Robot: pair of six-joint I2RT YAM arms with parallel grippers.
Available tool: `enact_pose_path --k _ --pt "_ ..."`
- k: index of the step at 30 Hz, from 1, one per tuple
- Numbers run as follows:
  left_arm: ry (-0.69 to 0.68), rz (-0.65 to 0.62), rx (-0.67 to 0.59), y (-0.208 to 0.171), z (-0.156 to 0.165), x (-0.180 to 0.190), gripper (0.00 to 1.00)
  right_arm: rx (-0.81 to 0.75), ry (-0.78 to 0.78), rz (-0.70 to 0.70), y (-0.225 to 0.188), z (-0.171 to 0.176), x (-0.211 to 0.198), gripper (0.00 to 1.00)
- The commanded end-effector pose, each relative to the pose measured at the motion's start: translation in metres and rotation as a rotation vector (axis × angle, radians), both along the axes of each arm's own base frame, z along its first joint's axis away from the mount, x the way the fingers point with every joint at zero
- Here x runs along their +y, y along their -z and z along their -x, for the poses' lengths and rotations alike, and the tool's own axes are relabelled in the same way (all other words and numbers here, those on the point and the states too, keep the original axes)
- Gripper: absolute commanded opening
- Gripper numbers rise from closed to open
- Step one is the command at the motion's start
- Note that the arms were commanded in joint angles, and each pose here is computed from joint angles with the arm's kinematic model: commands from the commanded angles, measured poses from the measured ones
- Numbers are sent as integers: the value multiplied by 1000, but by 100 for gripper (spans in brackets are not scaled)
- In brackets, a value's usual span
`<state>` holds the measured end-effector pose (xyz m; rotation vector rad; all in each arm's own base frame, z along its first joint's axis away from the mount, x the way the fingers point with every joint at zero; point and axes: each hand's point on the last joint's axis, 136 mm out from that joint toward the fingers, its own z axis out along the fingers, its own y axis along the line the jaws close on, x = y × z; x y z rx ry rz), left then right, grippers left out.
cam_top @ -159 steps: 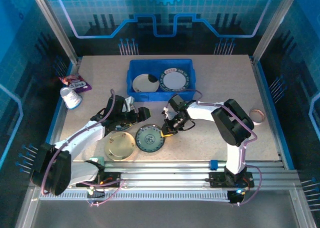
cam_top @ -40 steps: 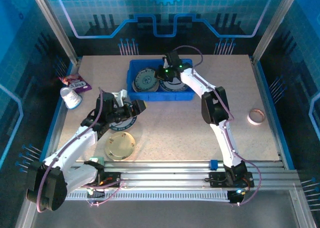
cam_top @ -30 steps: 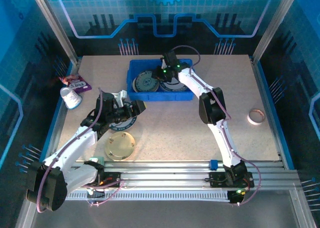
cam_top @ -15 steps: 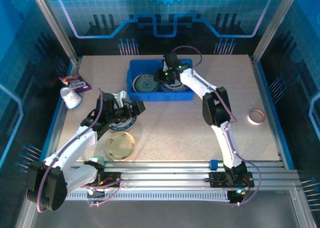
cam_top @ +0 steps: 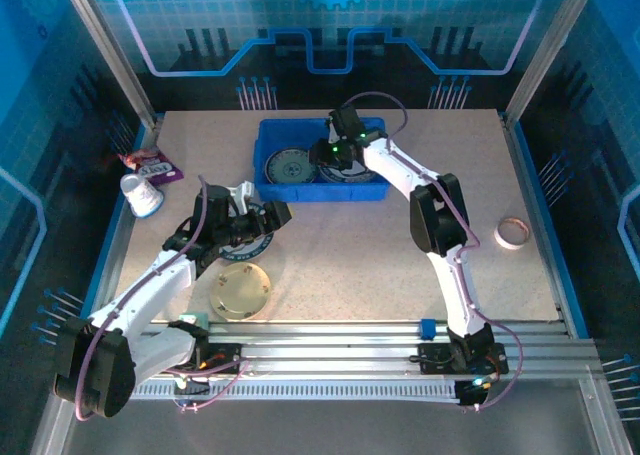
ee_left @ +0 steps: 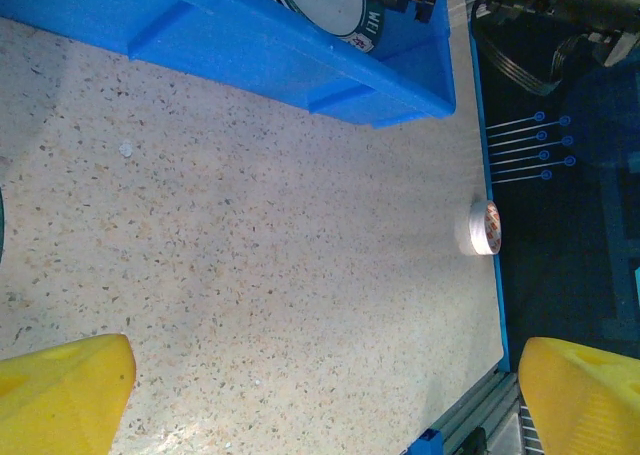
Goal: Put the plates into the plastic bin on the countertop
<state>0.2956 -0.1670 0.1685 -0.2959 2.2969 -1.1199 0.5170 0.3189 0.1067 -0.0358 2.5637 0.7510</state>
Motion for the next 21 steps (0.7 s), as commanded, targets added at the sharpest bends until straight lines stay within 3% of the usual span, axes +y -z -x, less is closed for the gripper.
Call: enact_pose_path --k 1,5,10,17,21 --pt "-13 -18 -31 -4 -4 5 99 -86 -65 -95 -52 13 11 42" --pt "-32 -35 -46 -10 -4 9 99 -102 -112 -217 -79 46 19 41" --pt "-49 -38 -59 -17 -3 14 99 -26 -195 -275 -93 112 35 42" --pt "-85 -17 -57 -19 0 22 99 154 -373 -306 -67 208 54 48" --pt "-99 -9 -50 -20 2 26 99 221 -468 -258 -45 237 58 38"
